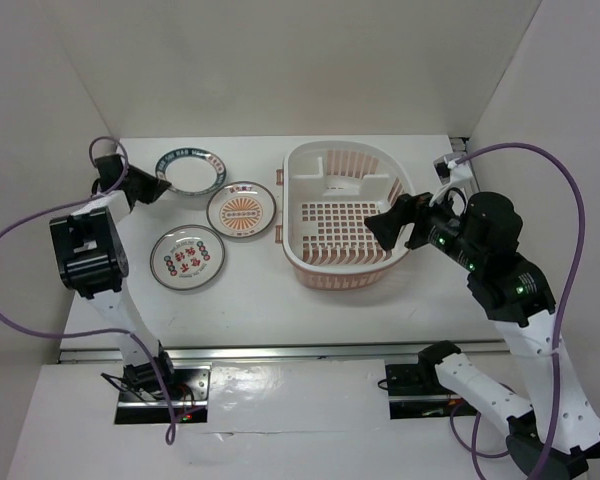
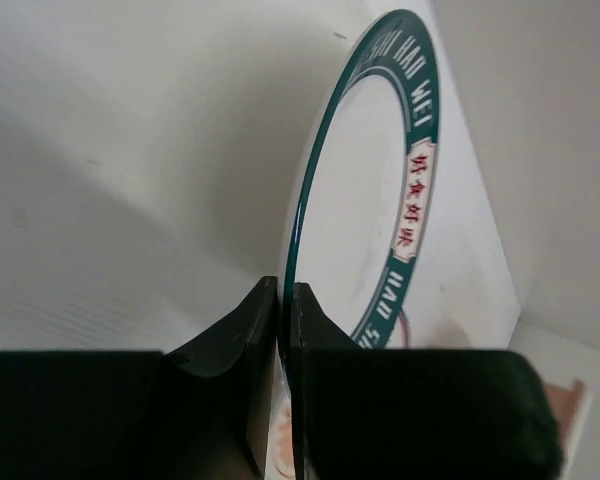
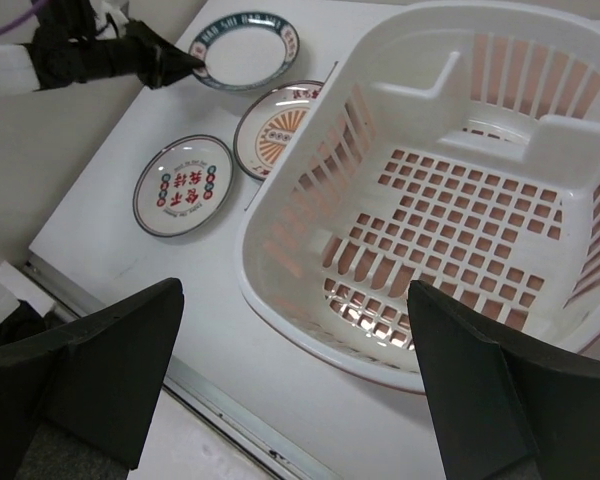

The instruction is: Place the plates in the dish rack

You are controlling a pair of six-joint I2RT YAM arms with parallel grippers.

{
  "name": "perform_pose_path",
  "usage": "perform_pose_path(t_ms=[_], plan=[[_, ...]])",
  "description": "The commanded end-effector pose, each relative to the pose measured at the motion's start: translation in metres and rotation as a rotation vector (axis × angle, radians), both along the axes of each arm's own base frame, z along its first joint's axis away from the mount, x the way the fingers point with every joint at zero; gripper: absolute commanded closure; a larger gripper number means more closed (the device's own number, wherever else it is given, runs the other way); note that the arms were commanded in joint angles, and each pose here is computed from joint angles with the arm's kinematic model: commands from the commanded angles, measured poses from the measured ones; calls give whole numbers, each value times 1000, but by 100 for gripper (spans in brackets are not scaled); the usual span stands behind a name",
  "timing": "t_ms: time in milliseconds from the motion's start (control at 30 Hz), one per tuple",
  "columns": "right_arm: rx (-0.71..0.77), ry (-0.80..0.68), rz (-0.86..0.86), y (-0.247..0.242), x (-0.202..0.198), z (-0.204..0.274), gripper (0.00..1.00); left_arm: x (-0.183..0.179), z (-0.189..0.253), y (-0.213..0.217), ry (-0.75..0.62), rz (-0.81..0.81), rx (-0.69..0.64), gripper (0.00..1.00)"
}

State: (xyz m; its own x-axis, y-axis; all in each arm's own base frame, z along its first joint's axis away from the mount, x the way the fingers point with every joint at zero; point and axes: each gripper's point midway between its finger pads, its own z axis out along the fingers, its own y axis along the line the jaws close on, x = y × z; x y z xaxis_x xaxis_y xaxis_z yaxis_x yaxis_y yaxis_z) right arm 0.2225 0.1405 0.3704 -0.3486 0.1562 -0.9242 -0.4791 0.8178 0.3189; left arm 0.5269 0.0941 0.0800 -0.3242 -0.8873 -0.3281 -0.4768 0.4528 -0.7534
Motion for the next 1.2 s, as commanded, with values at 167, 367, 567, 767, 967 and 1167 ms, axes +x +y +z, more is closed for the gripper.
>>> perform_pose_path(t_ms=[167, 367, 567, 767, 967, 1167], plan=[[13, -26, 21, 10, 14, 3, 0, -36, 223, -37, -425, -81, 230, 100], [102, -110, 190, 37, 4, 36, 0, -118, 280, -79, -578, -231, 327, 100], [117, -241, 351, 59, 0, 75, 0, -199, 290, -141, -709, -478, 292, 100], [121, -235, 326, 65, 24, 76, 1, -243, 298, -173, -794, -633, 267, 100], [136, -210, 335, 74, 41, 54, 2, -275, 313, -196, -876, -755, 207, 100], [177, -199, 382, 84, 44, 48, 4, -278, 314, -202, -861, -774, 186, 100]])
